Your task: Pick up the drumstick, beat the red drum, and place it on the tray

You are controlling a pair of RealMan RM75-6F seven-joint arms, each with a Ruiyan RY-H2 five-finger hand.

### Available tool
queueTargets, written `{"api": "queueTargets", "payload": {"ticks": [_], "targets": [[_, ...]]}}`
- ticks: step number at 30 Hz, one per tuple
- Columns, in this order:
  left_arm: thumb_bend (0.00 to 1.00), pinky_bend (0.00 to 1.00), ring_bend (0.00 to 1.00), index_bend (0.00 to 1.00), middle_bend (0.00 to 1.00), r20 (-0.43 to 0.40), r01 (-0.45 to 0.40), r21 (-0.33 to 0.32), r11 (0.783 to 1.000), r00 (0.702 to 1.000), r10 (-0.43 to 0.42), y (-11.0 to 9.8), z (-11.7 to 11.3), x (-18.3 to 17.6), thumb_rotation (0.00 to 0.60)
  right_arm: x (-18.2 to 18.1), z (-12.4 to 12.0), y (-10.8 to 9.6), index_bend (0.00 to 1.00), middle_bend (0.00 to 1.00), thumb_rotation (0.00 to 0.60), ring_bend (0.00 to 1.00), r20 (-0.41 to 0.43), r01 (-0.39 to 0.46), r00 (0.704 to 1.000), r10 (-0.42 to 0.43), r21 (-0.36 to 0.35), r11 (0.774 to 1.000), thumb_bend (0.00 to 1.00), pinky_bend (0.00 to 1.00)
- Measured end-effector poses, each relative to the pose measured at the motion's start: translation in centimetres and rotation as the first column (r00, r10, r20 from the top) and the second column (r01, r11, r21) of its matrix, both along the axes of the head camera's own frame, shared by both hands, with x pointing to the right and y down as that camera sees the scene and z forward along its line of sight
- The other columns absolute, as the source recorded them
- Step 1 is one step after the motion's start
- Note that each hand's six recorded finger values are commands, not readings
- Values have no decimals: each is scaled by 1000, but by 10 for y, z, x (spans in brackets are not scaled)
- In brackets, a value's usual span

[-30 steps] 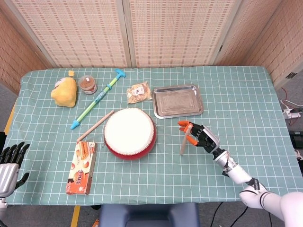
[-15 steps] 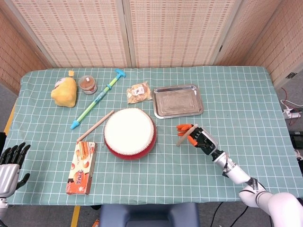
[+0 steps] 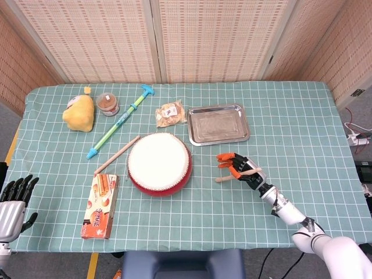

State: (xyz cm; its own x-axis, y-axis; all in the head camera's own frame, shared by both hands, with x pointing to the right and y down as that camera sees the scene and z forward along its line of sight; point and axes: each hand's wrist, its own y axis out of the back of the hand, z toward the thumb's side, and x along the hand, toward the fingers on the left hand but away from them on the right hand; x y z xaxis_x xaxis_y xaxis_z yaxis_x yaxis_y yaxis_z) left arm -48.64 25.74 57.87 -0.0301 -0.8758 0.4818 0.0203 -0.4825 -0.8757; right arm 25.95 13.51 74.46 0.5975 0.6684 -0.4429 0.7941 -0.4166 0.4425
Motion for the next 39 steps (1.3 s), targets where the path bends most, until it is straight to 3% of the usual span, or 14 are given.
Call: {"api": "queueTargets", "payload": {"ticks": [12,25,39], "targets": [[242,0,0,0,0,5,10,-7,1000,1000,-10,1,2,-3,600,-24,17,2,459,289,600,264,-48,62,997,-64,-28,998,547,309],[242,0,0,0,0,9,11,-16,1000,1000,-11,0,5,-4,600,-42,33,-4,496,319,600,298,-66,58,996,-64,-84,995,547,352],[241,0,0,0,0,10,14,-19,1000,1000,-14,0,5,-4,600,-50,35,-1,517,344,600,331,-53,80,995,-85,-94,992,546,397]]}}
